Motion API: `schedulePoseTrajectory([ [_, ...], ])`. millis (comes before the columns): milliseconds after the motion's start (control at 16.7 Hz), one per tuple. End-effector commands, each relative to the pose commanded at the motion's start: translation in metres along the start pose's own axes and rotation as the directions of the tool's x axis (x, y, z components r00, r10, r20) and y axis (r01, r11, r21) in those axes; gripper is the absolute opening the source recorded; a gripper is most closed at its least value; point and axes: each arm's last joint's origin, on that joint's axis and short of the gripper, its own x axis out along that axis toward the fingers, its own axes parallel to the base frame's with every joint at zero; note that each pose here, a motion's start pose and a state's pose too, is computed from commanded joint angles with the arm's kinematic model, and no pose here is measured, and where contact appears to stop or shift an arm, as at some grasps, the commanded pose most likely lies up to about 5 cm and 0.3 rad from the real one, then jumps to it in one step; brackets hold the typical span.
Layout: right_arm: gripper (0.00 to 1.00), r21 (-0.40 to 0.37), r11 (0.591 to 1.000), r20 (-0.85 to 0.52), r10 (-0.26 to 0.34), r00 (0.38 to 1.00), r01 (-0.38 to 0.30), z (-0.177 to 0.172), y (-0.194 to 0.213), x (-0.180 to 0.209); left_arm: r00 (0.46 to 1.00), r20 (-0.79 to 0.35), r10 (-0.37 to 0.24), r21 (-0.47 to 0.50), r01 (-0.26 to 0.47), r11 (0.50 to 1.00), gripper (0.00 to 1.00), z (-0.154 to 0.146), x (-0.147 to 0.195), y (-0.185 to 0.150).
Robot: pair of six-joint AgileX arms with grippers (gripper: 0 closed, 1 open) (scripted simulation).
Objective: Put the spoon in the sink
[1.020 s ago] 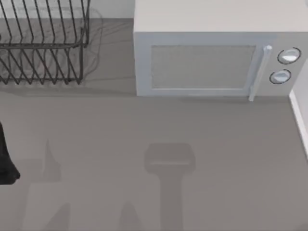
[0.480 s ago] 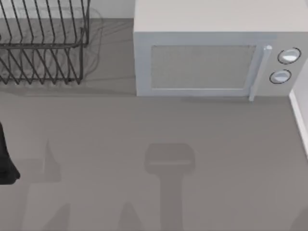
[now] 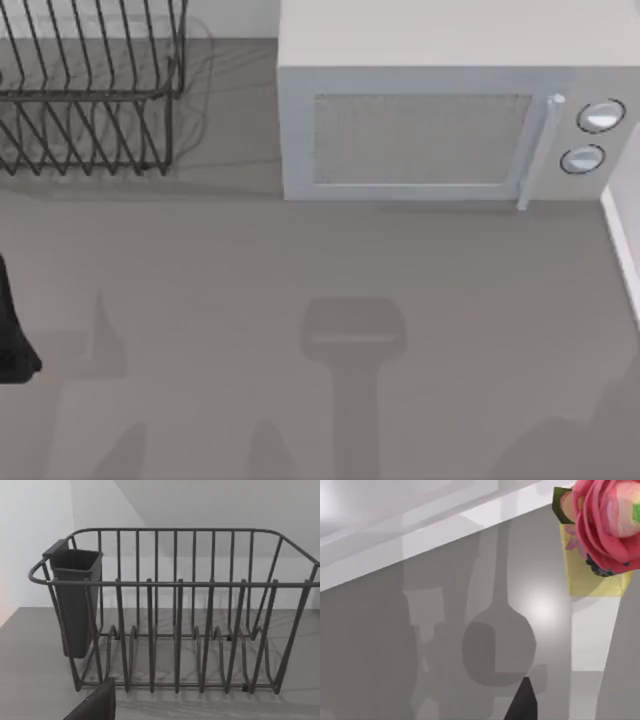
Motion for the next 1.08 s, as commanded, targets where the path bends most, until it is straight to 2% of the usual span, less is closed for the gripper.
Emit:
schedulePoseTrajectory([
  [300, 0.0, -0.002, 1.0, -0.018, -0.005, 1.0, 0.005, 0.085, 0.024, -0.016, 1.0, 0.0, 0.0, 0.0, 0.0, 1.0, 1.0, 0.0, 0.0, 0.0],
  [600, 0.0, -0.001, 1.0, -0.021, -0.007, 1.0, 0.007, 0.161, 0.074, -0.01, 1.0, 0.0, 0.0, 0.0, 0.0, 1.0, 1.0, 0.0, 0.0, 0.0],
  [840, 0.0, 0.0, 1.0, 0.0, -0.009, 1.0, 0.009, 0.191, 0.121, 0.004, 1.0, 0.0, 0.0, 0.0, 0.0, 1.0, 1.0, 0.0, 0.0, 0.0],
  [1080, 0.0, -0.003, 1.0, 0.038, -0.009, 0.999, 0.009, 0.199, 0.159, 0.014, 1.0, 0.0, 0.0, 0.0, 0.0, 1.0, 1.0, 0.0, 0.0, 0.0],
])
